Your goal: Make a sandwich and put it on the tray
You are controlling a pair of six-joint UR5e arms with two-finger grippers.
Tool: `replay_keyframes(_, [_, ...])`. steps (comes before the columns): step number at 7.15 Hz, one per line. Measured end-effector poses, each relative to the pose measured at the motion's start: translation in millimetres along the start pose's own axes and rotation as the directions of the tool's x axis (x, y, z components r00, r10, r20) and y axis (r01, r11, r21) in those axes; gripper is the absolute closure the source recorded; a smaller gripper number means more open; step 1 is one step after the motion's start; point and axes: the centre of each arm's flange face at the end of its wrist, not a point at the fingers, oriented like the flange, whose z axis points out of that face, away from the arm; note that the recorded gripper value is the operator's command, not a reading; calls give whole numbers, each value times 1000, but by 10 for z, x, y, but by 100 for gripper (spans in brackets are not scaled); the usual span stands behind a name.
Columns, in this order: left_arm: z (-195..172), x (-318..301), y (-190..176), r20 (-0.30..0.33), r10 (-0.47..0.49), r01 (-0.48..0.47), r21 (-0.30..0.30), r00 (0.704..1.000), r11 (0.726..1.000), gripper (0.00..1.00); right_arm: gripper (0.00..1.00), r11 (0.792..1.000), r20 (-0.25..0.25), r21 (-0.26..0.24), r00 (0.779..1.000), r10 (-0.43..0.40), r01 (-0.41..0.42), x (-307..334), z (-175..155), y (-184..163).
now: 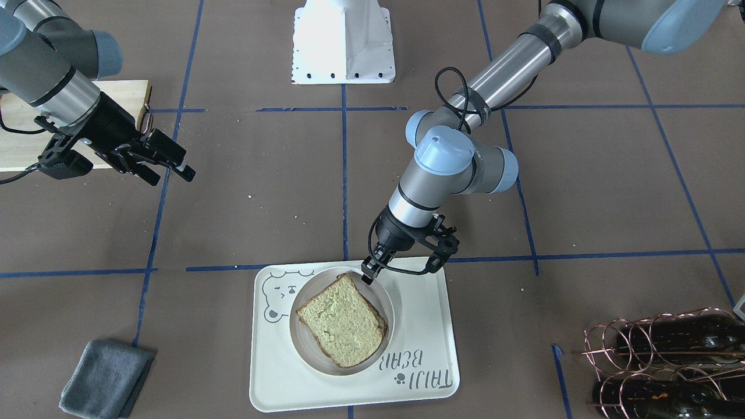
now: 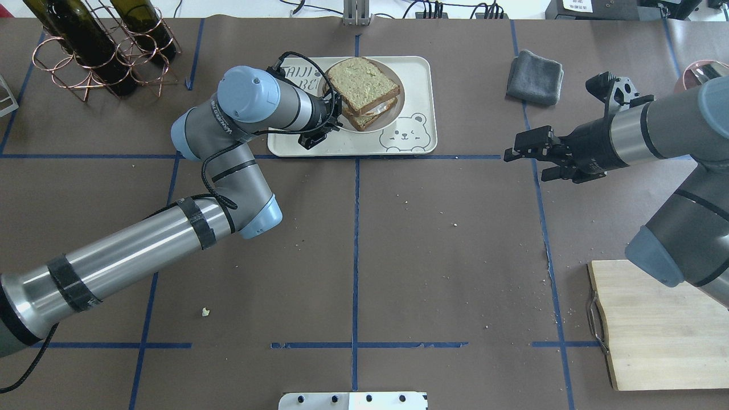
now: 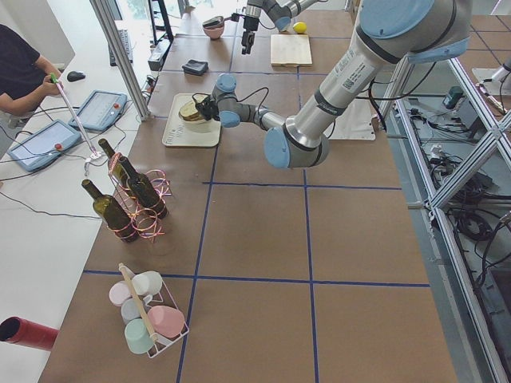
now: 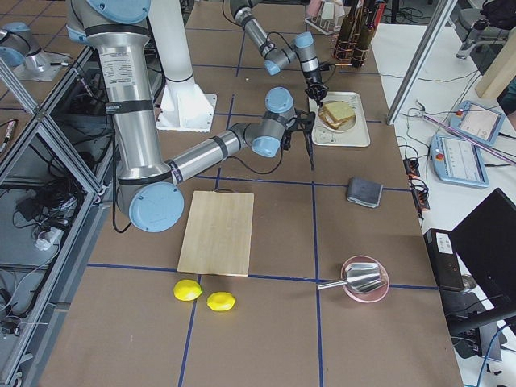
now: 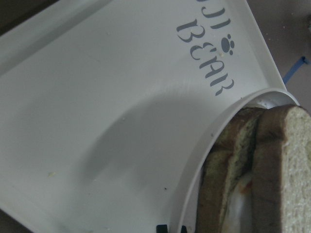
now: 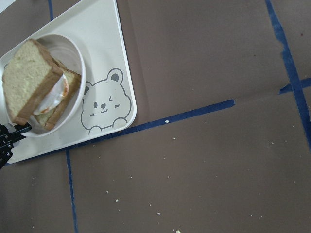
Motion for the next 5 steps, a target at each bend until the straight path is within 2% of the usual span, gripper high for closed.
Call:
replay_keyframes(1, [4,-10,0,2,2,-2,0,1000,1000,69,0,1000,0,0,1000,-1,1,-4,8,-6])
replay_keyframes(3, [-84,-24,-5,-11,45,-45,-7,999,999,69,0,1000,0,-1,1000,-1,1,0,4,-16])
replay_keyframes(4, [-248,-163,-58,-24,85,-86,-16,996,996,69,0,1000,-9,1,1000,12,-12,56,-72,-102])
replay_keyframes(5, [-489,-474,-176,-25,177,-178,-39,984,983,69,0,1000,-38,1,999,20,-20,193,-255,-316])
